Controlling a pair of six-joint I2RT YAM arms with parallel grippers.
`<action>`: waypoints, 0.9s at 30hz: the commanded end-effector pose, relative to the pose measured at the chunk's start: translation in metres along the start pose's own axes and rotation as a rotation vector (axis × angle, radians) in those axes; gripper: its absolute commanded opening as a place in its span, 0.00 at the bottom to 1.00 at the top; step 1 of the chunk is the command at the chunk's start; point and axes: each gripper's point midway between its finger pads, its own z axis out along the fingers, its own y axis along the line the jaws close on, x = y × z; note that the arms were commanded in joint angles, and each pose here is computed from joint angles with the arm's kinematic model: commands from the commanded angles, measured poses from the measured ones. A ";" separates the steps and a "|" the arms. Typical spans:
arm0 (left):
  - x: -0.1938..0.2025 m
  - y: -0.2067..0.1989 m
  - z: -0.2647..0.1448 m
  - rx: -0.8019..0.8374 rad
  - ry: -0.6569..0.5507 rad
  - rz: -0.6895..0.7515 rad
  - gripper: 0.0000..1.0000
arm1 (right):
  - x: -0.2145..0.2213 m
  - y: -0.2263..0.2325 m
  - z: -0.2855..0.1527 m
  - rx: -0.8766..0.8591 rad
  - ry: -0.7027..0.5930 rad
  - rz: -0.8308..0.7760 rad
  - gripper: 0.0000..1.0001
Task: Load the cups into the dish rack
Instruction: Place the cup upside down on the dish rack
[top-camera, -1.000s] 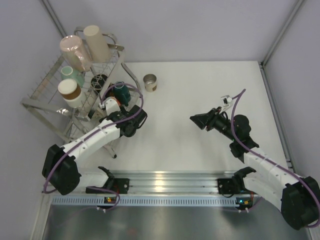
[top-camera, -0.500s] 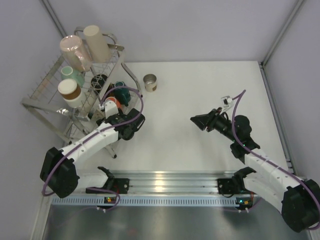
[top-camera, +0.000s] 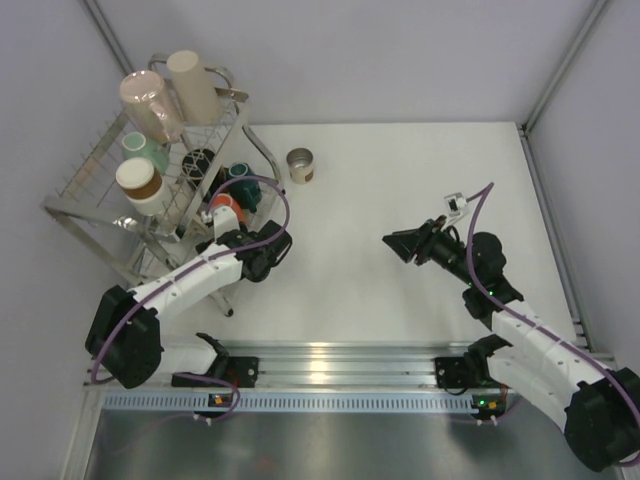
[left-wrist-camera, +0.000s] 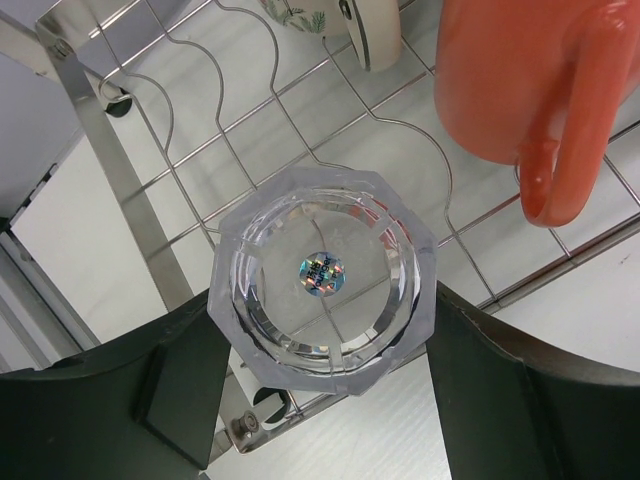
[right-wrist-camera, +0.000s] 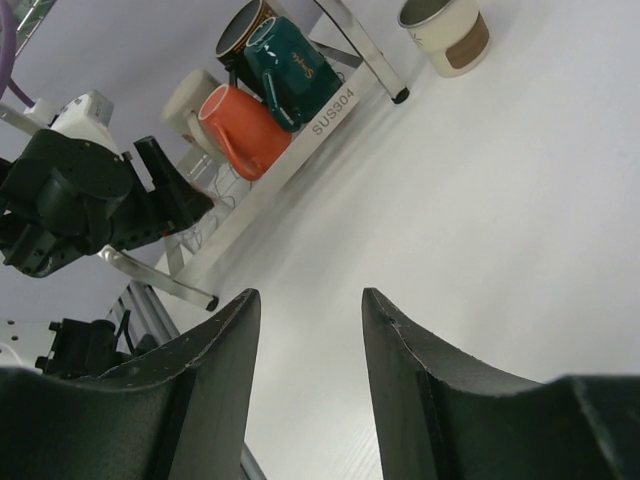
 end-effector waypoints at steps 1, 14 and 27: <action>0.010 0.006 0.001 -0.016 0.030 0.005 0.23 | -0.013 0.011 0.001 -0.021 -0.032 -0.050 0.46; -0.015 -0.007 -0.009 0.026 0.006 -0.008 0.70 | -0.012 0.006 0.005 -0.009 -0.018 -0.054 0.46; -0.040 -0.012 -0.017 0.048 -0.039 -0.010 0.82 | -0.014 0.005 0.008 0.001 -0.010 -0.063 0.46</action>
